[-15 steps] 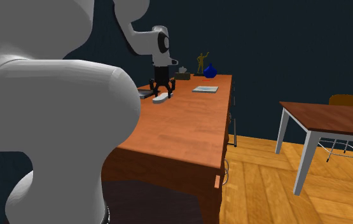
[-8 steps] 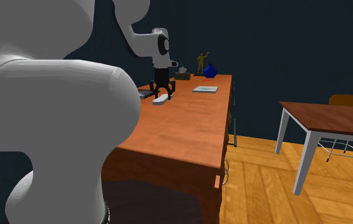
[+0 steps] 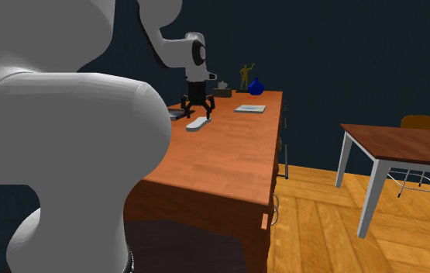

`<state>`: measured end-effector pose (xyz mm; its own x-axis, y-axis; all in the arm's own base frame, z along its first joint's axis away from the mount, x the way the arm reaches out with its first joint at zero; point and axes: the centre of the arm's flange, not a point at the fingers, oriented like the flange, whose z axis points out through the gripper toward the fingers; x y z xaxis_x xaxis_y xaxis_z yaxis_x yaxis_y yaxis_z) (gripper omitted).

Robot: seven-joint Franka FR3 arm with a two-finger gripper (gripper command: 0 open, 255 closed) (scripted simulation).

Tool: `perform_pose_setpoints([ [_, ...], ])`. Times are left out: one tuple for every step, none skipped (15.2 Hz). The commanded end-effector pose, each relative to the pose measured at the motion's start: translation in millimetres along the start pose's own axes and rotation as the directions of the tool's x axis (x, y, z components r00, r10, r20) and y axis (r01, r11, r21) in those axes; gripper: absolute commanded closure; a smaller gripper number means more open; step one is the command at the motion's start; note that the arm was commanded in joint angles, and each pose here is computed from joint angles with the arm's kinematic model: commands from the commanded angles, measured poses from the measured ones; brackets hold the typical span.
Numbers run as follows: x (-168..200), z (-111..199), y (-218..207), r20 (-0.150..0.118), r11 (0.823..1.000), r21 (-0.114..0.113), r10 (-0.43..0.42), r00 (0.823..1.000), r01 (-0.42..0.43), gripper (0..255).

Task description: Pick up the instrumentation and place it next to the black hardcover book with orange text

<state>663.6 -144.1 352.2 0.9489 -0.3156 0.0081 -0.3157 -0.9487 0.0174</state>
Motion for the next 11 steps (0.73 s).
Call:
perform_pose_setpoints([
  [-1,-21,1,0.0,1.0,0.0,0.0,1.0,0.0,0],
  [-1,-34,1,0.0,1.0,0.0,0.0,1.0,0.0,0],
  [-1,-44,1,0.0,1.0,0.0,0.0,1.0,0.0,0],
  [-1,-44,1,0.0,1.0,0.0,0.0,1.0,0.0,0],
  [-1,-44,1,0.0,1.0,0.0,0.0,1.0,0.0,0],
  [-1,-44,1,0.0,1.0,0.0,0.0,1.0,0.0,0],
  [-1,-44,1,0.0,1.0,0.0,0.0,1.0,0.0,0],
  [-1,-44,1,0.0,1.0,0.0,0.0,1.0,0.0,0],
  [-1,-44,1,0.0,1.0,0.0,0.0,1.0,0.0,0],
  [-1,-44,1,0.0,1.0,0.0,0.0,1.0,0.0,0],
  [-1,-44,1,0.0,1.0,0.0,0.0,1.0,0.0,0],
])
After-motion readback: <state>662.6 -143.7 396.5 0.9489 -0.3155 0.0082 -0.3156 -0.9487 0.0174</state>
